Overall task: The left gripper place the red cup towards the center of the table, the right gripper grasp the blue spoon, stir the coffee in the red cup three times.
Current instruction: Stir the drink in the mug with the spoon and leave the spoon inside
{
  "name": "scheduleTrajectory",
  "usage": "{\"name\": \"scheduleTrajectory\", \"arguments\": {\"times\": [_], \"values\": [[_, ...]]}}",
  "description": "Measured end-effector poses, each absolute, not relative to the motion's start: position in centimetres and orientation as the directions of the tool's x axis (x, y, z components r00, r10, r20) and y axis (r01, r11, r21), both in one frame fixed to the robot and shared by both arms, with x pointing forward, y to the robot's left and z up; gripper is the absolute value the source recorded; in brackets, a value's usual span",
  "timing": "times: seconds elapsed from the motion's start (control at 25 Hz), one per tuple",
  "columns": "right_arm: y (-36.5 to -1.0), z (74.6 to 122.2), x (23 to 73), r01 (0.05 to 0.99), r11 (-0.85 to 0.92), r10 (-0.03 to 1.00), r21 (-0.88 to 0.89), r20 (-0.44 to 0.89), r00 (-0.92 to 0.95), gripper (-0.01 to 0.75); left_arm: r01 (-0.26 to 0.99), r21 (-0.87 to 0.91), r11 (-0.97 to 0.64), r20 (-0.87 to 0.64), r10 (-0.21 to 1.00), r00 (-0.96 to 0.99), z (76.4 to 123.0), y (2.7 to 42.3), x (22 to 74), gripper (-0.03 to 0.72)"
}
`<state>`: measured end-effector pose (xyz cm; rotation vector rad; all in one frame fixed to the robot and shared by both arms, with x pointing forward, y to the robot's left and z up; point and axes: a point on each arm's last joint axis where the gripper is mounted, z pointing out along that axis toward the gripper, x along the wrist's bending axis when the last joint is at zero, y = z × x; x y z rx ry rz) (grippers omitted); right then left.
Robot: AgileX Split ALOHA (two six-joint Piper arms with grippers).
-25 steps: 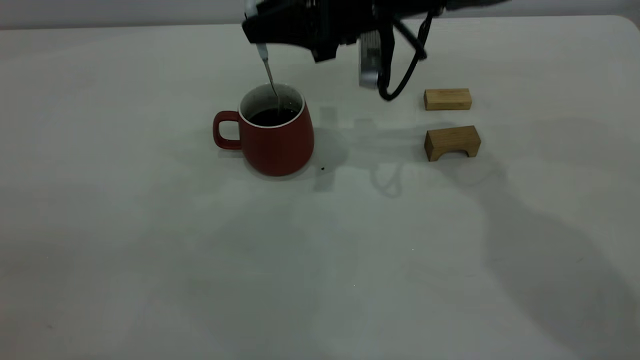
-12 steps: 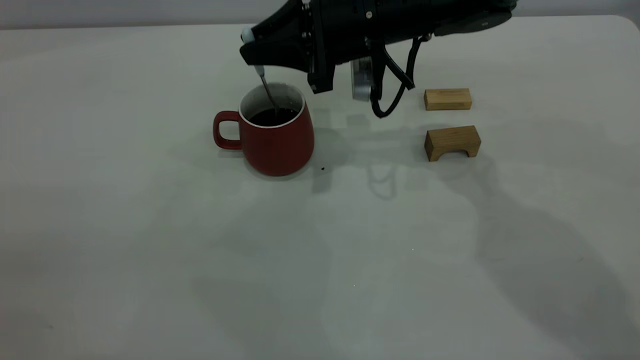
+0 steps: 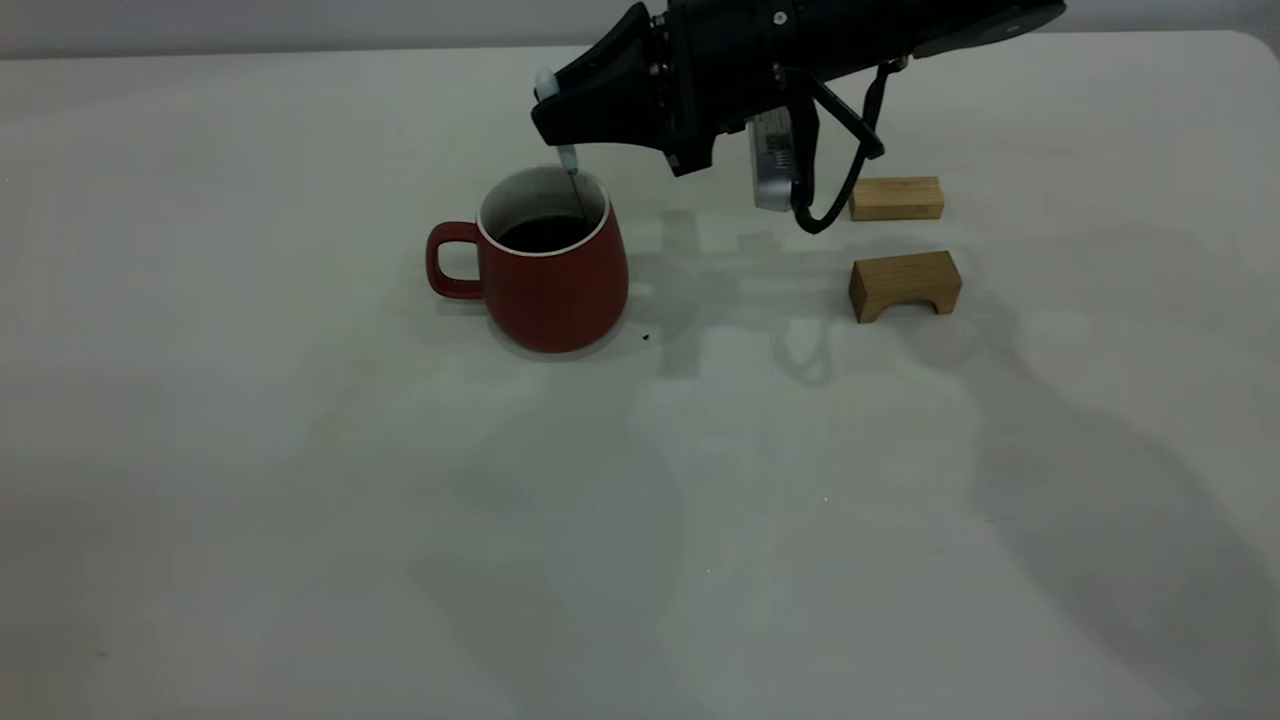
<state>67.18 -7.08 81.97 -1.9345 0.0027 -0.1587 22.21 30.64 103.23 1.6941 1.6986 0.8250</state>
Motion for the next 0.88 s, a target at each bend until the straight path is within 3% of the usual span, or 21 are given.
{"name": "scheduleTrajectory", "arguments": {"times": [0.08,0.36,0.52,0.76,0.88], "values": [[-6.5,82.1,67.0,0.084,-0.348,-0.080,-0.934,0.119,0.990,0.148,0.630,0.777,-0.005,0.014,1.000,-0.009,103.2,30.6,22.2,0.594],[-4.9,82.4,66.8,0.278,-0.335,-0.053,-0.900,0.312,0.948,0.148,0.630,0.777,-0.006,0.015,1.000,-0.009,103.2,30.6,22.2,0.594],[-5.9,82.1,67.2,0.259,-0.359,-0.063,-0.897,0.300,0.952,0.148,0.630,0.777,-0.006,0.015,1.000,-0.009,103.2,30.6,22.2,0.594],[-6.4,81.3,66.6,0.096,-0.373,-0.097,-0.923,0.141,0.985,0.148,0.630,0.777,-0.006,0.015,1.000,-0.009,103.2,30.6,22.2,0.594],[-5.6,81.4,66.1,0.107,-0.346,-0.085,-0.932,0.144,0.986,0.148,0.629,0.777,-0.006,0.015,1.000,-0.009,103.2,30.6,22.2,0.594]]}}
